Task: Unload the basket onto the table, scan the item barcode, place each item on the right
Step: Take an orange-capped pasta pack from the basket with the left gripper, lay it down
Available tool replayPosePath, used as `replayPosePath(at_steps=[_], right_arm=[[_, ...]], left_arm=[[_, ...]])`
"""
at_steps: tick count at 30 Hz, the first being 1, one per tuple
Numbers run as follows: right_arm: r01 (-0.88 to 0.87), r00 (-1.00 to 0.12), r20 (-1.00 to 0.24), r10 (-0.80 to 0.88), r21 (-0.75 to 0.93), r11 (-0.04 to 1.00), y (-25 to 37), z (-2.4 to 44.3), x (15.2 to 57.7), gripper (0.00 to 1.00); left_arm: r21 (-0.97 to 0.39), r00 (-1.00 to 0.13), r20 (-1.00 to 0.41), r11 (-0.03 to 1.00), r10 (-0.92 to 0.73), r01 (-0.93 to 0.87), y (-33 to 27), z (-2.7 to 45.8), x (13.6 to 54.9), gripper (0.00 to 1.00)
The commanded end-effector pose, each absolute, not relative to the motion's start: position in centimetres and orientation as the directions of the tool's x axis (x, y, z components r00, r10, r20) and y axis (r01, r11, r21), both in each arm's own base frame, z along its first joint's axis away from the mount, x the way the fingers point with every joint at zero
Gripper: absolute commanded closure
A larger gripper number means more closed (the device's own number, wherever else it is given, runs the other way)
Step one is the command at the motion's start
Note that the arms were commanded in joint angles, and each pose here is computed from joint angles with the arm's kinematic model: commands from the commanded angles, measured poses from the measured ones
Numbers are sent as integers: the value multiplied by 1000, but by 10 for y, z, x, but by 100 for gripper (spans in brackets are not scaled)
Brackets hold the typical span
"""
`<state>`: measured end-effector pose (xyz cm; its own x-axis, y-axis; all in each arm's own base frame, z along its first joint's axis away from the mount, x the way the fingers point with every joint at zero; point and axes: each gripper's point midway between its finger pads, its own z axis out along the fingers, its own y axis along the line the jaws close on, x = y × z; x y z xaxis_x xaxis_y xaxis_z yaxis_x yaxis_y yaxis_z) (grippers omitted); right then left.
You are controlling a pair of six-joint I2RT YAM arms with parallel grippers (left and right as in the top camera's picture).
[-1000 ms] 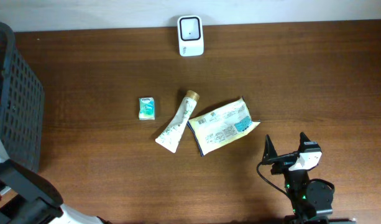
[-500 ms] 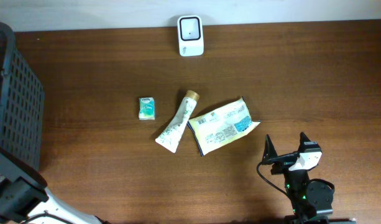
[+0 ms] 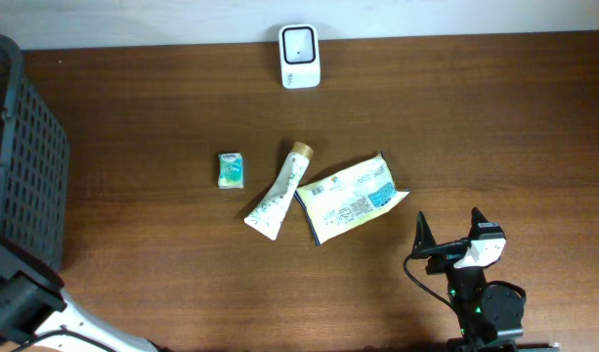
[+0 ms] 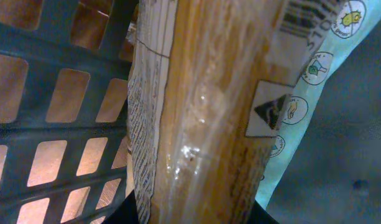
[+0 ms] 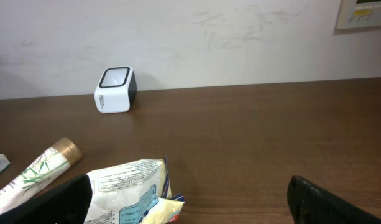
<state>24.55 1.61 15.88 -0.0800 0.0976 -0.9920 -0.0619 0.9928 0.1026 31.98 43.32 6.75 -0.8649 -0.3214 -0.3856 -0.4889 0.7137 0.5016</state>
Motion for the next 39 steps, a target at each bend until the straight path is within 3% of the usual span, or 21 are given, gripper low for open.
replayPosePath(at_steps=[1,5,9,12,13,15,17,19,23,25,29,31,32,33,36,37,39], right_arm=[[-47,-83,-992,100,104,993,13,156,246,1],[-47,-83,-992,100,104,993,13,156,246,2],[-47,-83,-992,100,104,993,13,156,246,1],[-47,-83,-992,100,104,993,13,156,246,1],[-47,-83,-992,100,104,993,13,156,246,1],[-47,-83,-992,100,104,993,13,156,246,1],[-47,-83,-992,100,104,993,13,156,246,1],[-47,-83,-992,100,104,993,13,156,246,1],[-47,-83,-992,100,104,993,13,156,246,1],[-47,-83,-992,100,104,993,13,156,246,1],[-47,-83,-992,100,104,993,13,156,246,1],[-47,-83,-992,100,104,993,13,156,246,1],[-47,-83,-992,100,104,993,13,156,246,1],[-47,-83,-992,100,104,993,13,156,246,1],[-47,-83,-992,100,104,993,13,156,246,1],[-47,-83,-992,100,104,993,13,156,246,1],[-47,-83,-992,100,104,993,13,156,246,1]], left_arm=[[430,-781,-568,715,-261,-551,420,139,347,100],[382,-582,-807,663,-101,-644,380,289,365,100],[355,-382,-919,638,102,-684,321,417,351,100],[232,-239,-966,721,94,-653,258,460,342,100],[162,-231,-972,841,46,-517,203,454,352,100],[69,-292,-956,938,-36,-340,146,428,366,100],[-38,-485,-868,987,-109,-154,77,366,382,100],[-75,-696,-715,997,-71,-25,16,278,396,100],[-109,-896,-441,994,-42,7,-25,132,397,100],[-122,-928,-363,992,-77,-34,-27,88,401,100],[-125,-962,-252,989,-105,-75,-28,45,395,100],[-183,-971,-217,981,-103,-63,-39,44,388,28],[-229,-972,-211,972,-102,-52,-47,45,387,12],[-315,-972,-215,949,-97,-25,-63,57,390,11],[-297,-944,-320,955,-80,20,-66,118,410,6],[-282,-917,-393,958,-70,48,-65,150,421,1],[-150,-731,-676,953,96,265,-65,262,447,1]])
